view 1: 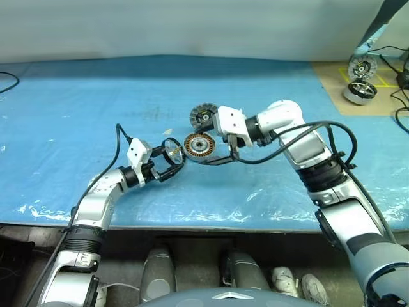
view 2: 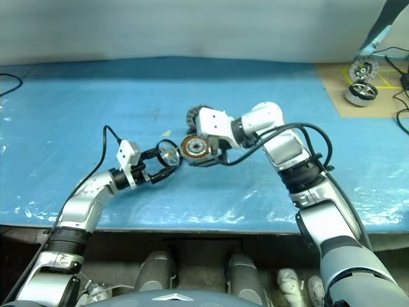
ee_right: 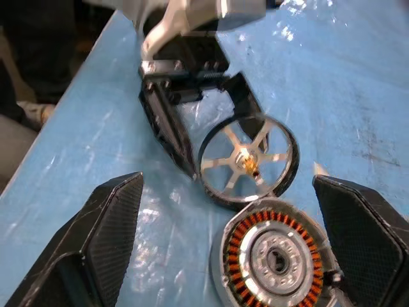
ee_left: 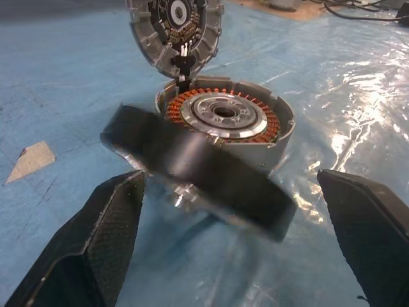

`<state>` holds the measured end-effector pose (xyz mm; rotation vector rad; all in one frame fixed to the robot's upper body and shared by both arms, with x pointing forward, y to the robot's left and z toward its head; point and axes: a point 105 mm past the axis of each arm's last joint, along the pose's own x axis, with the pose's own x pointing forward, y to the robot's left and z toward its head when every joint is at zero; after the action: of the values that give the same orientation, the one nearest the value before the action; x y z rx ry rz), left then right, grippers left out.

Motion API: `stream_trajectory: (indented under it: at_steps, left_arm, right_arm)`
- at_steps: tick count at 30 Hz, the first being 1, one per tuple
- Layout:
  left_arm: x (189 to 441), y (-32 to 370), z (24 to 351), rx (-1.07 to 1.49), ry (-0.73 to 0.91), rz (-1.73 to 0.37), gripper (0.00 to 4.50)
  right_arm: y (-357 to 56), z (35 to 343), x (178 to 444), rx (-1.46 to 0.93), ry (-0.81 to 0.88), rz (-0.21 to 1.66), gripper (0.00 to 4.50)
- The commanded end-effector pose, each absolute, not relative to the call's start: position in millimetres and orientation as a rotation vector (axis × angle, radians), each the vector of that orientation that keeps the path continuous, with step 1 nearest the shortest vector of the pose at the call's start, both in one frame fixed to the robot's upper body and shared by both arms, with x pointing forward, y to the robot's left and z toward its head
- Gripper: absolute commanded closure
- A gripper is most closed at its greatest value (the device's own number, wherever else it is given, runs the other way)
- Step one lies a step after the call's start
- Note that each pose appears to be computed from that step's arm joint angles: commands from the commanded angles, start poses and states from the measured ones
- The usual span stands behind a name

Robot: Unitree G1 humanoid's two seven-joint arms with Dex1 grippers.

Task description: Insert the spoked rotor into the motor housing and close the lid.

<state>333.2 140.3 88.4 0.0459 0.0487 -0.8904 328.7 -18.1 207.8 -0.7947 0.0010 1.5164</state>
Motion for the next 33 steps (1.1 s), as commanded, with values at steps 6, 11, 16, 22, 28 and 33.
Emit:
stream_trajectory:
  at_steps: [6, 11, 16, 22, 28, 33]
  left_arm:
    - [336.9, 157.1, 96.0, 0.078, 0.016, -0.831, 0.0]
    - [336.1, 188.7, 96.6, 0.09, 0.03, -0.743, 0.0]
    - [331.9, 198.2, 97.0, 0.099, 0.04, -0.74, 0.0]
    - [335.3, 219.2, 99.8, 0.111, 0.053, -0.697, 0.0]
    - [337.4, 217.0, 97.9, 0.104, 0.051, -0.7, 0.0]
    - [332.3, 211.2, 94.1, 0.097, 0.05, -0.703, 0.0]
  right_arm:
    - [18.5, 215.1, 322.6, -0.826, -0.097, 1.541, 0.03]
    - [8.4, 205.6, 325.3, -0.806, -0.06, 1.528, 0.03]
    - [-0.8, 201.7, 330.1, -0.77, -0.029, 1.493, 0.03]
    - [14.3, 199.4, 351.9, -0.709, -0.01, 1.361, 0.03]
    - [48.1, 168.8, 357.0, -0.705, 0.067, 1.355, 0.03]
    - [56.7, 139.1, 366.5, -0.636, 0.161, 1.315, 0.39]
